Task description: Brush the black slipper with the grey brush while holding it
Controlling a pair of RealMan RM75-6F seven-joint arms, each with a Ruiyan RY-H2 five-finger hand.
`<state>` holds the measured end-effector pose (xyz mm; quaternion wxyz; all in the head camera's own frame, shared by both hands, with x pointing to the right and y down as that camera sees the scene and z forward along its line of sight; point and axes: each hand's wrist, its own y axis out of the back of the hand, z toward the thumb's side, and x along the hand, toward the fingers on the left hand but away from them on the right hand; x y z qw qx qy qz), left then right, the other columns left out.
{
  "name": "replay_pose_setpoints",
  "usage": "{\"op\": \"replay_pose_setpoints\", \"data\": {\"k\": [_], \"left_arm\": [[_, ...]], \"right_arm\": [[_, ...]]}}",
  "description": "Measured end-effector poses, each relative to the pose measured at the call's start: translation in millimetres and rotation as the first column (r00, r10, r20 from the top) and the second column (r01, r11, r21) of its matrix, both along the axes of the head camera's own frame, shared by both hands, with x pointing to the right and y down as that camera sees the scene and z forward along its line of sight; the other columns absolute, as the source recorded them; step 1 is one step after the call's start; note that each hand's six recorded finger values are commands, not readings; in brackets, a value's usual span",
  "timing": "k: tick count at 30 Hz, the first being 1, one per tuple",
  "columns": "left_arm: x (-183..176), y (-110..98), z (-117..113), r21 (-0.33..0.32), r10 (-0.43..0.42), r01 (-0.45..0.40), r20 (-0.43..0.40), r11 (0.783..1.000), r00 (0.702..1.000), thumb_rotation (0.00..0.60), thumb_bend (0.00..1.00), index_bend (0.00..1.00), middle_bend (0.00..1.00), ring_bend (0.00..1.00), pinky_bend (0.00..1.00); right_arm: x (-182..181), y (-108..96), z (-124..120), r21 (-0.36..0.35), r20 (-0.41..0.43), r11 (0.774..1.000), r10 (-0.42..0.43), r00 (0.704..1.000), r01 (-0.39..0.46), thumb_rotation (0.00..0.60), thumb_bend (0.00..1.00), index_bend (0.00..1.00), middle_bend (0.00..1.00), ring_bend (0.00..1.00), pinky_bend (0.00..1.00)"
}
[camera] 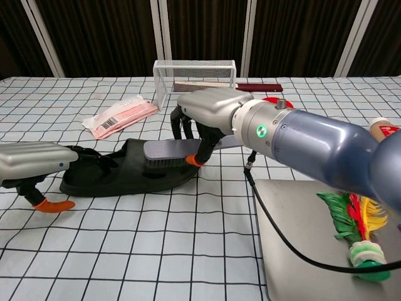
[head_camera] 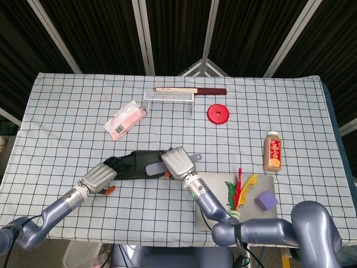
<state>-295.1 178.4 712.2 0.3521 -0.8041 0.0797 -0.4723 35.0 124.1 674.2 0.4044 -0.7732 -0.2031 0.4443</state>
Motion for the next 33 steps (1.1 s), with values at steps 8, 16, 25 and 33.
{"op": "replay_pose_setpoints", "data": {"k": [8,16,25,33], "left_arm": [[8.4,1.1,0.4,-0.008,0.012,-0.012,-0.018,1.0,1.0,0.6,0.55,0.03,0.13,0.0,0.0],[14.3,3.0,-0.2,-0.016,0.019,-0.019,-0.031,1.0,0.999,0.6,0.55,0.02,0.12,0.0,0.0],[14.9,4.9,0.5,-0.019,0.024,-0.024,-0.024,1.0,0.999,0.6,0.55,0.02,0.12,0.0,0.0],[14.4,7.4,2.0,-0.023,0.029,-0.03,-0.011,0.999,1.0,0.6,0.55,0.02,0.12,0.0,0.0]], "right_arm": [[-8.1,-1.2,7.3,0.017,-0.011,1.0,0.013,1.0,-0.013,0.6,0.71,0.69,0.6,0.47,0.58],[-8.3,-10.8,13.8,0.053,-0.032,0.997,0.051,0.998,-0.05,0.6,0.72,0.69,0.6,0.47,0.58],[5.5,-20.0,21.3,0.085,-0.089,0.994,0.075,0.993,-0.067,0.6,0.72,0.69,0.6,0.47,0.58],[11.1,-20.2,23.1,0.081,-0.102,0.995,0.068,0.992,-0.059,0.6,0.72,0.69,0.6,0.47,0.58]]}}
